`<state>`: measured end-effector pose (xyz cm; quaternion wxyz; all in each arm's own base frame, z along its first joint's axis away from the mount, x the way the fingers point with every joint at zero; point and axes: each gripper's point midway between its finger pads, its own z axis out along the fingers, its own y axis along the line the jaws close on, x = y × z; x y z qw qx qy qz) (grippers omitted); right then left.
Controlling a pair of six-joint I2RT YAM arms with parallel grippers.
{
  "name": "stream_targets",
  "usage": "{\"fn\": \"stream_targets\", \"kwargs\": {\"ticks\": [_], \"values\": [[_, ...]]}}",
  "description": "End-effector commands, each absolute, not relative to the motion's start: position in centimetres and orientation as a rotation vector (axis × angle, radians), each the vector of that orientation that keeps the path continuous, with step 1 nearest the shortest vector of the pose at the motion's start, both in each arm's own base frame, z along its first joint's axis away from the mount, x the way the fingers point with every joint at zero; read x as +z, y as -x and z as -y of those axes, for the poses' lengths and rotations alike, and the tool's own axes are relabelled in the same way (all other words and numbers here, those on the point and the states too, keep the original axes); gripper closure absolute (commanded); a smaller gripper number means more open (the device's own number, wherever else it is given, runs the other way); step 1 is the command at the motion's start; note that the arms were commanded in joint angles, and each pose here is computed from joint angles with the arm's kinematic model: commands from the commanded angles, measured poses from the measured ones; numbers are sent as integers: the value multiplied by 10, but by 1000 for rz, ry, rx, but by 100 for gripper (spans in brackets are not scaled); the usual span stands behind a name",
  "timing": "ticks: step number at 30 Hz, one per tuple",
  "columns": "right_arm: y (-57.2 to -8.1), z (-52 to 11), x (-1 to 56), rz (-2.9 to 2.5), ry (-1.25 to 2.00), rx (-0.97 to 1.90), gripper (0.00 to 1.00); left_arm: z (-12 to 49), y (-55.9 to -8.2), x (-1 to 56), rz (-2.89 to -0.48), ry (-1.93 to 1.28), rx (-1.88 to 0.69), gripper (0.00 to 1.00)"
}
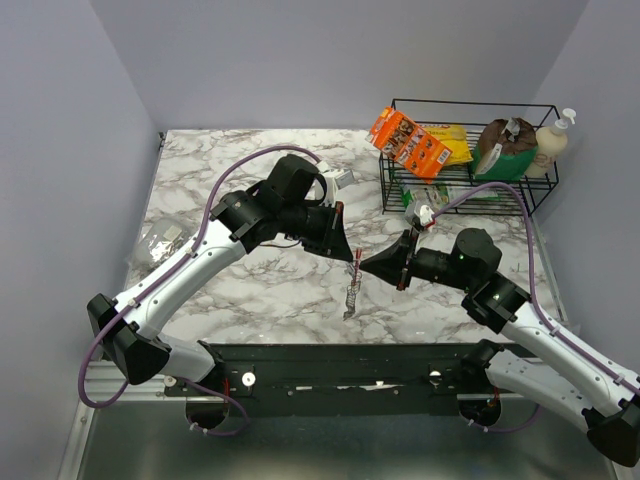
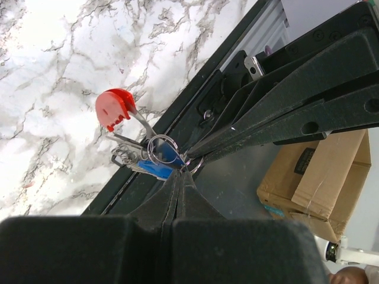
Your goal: Put the keys on the keyring
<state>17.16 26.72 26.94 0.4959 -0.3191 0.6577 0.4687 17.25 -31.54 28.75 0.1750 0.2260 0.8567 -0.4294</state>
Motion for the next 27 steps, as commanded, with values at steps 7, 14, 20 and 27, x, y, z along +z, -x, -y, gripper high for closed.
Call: {"fn": "stream_targets", "kwargs": {"ticks": [7,14,20,27], "values": [[-175,-264,273,-1564,761,1102,100,313,-163,295,-2427,-677,-1248,100],[-175,-264,272,-1567,764,1104,100,312,-163,295,-2431,-681,-1240,100],[-174,-264,272,-1563,769,1106,100,310,-164,297,-2425,-676,-1233,100],[-172,-264,272,-1558,775,1112,100,314,-165,300,-2407,-663,-1267,100]]}}
